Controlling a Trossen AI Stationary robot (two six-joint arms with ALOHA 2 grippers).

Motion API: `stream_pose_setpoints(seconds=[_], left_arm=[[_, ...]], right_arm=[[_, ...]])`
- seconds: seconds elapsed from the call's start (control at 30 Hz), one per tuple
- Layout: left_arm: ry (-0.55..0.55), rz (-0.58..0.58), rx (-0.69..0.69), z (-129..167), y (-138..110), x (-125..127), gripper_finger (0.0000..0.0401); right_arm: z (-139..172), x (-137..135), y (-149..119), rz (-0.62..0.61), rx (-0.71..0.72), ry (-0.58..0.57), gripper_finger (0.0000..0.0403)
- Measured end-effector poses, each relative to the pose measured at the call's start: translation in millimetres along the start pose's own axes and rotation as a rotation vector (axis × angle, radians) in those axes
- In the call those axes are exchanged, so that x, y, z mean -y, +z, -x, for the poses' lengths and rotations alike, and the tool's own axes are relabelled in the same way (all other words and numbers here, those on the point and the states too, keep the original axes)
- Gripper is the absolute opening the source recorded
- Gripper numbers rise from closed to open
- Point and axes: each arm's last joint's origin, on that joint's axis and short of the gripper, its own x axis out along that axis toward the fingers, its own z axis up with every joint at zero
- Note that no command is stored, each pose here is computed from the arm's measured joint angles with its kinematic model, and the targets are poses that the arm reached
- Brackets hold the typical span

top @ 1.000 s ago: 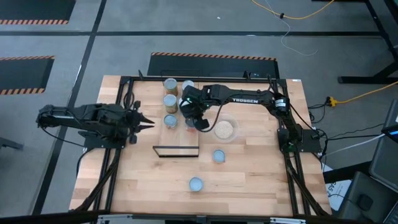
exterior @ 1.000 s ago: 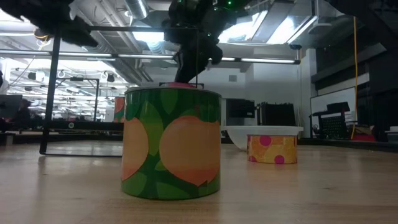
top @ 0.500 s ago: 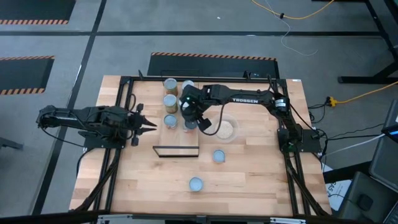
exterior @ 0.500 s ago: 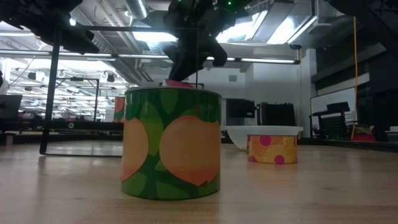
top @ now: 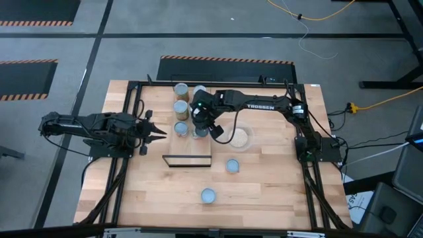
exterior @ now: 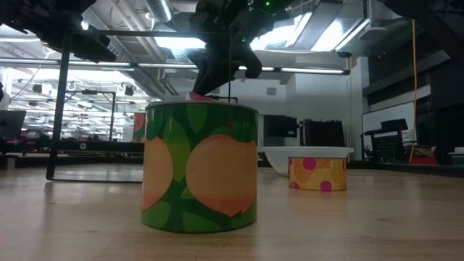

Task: Pick and place cans onto a shelf
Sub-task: Put the small canned mixed fruit can on the shelf

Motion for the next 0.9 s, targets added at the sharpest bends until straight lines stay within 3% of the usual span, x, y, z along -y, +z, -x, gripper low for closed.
stream_pose_setpoints(seconds=[0.37,0.67,0.9], left_arm=[[0.0,0.0,0.0,0.0,0.0,0.0,0.0058],[0.0,0.0,-0.001,0.0,-0.1,0.0,0.0058],[0.0,0.0,-0.001,0.0,-0.1,0.0,0.0058]], right_arm=[[0.4,0.6,0.7,0.002,0.006,-0.007,0.0034],[-5.9,1.5,-0.6,0.002,0.007,-0.008,0.0101],[-9.4,3.0,-0.3,0.004,0.017,-0.021,0.0111]])
